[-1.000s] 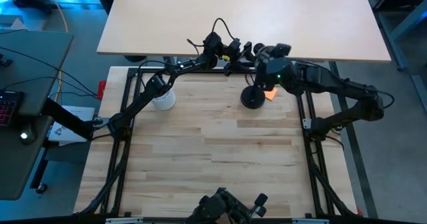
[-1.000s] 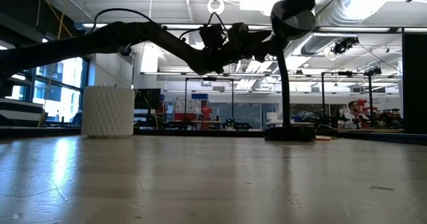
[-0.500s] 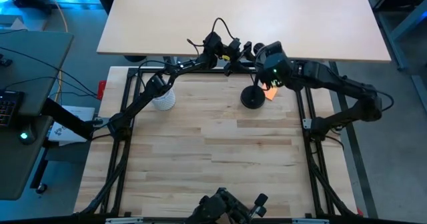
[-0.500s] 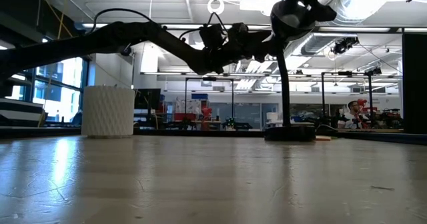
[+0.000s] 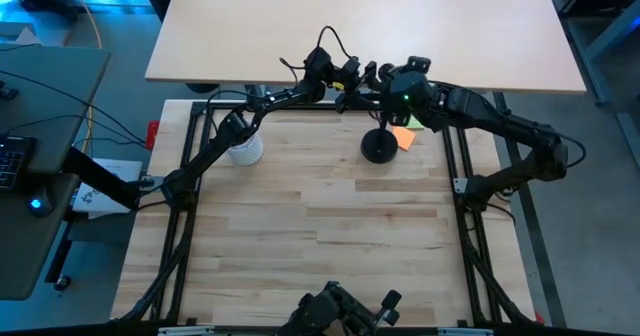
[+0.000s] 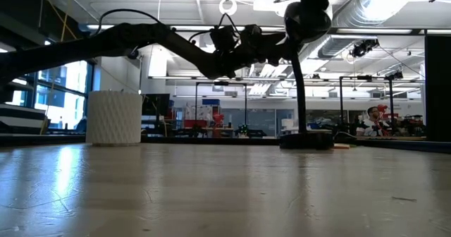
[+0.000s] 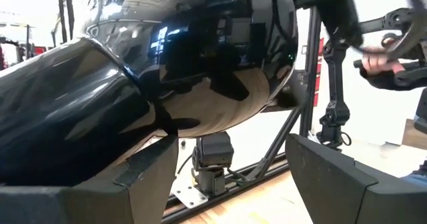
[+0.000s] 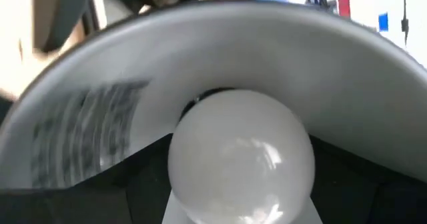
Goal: Screw lightbulb
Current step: Insert the light bulb into the desk lamp
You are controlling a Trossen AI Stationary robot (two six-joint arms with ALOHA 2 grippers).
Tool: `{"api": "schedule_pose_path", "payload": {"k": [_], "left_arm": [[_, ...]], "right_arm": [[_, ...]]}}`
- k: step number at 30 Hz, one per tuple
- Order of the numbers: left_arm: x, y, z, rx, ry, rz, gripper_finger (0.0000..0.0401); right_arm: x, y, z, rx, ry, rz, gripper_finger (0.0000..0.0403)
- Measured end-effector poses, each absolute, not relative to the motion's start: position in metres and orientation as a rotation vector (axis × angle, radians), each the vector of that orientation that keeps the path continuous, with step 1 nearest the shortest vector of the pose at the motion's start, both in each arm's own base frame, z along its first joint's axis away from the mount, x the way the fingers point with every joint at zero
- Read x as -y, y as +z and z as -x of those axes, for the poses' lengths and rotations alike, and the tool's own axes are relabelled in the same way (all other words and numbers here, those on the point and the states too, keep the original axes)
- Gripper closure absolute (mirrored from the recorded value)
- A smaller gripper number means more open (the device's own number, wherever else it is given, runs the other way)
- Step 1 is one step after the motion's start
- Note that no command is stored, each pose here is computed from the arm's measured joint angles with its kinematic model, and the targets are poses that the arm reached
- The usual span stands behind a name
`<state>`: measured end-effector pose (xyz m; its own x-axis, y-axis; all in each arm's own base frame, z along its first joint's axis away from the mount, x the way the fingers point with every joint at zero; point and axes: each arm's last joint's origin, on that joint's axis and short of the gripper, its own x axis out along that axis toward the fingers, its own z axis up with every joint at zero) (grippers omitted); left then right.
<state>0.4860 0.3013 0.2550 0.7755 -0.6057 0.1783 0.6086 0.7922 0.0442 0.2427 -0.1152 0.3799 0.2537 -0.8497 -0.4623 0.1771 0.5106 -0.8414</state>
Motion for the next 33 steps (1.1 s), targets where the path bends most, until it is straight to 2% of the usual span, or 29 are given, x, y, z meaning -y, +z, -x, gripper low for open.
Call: {"api": "schedule_pose_path", "payload": {"k": [10,12,19,27,33], "left_arm": [[-0.301,0.255,-0.486,0.186,-0.660,0.017,0.0128],[-0.300,0.255,-0.486,0.186,-0.661,0.017,0.0128],[-0.300,0.255,-0.487,0.181,-0.666,0.029,0.0128],[-0.299,0.255,-0.487,0.184,-0.663,0.030,0.0128],[-0.300,0.255,-0.487,0.184,-0.662,0.030,0.0128]], "right_arm": [[0.115,0.381,-0.243,-0.660,-1.136,0.059,0.0111],[0.115,0.381,-0.243,-0.616,-1.150,0.001,0.0111],[0.113,0.386,-0.242,-0.591,-1.138,0.011,0.0111],[0.109,0.391,-0.232,-0.677,-1.089,0.140,0.0111],[0.108,0.390,-0.230,-0.692,-1.087,0.124,0.0111]]}}
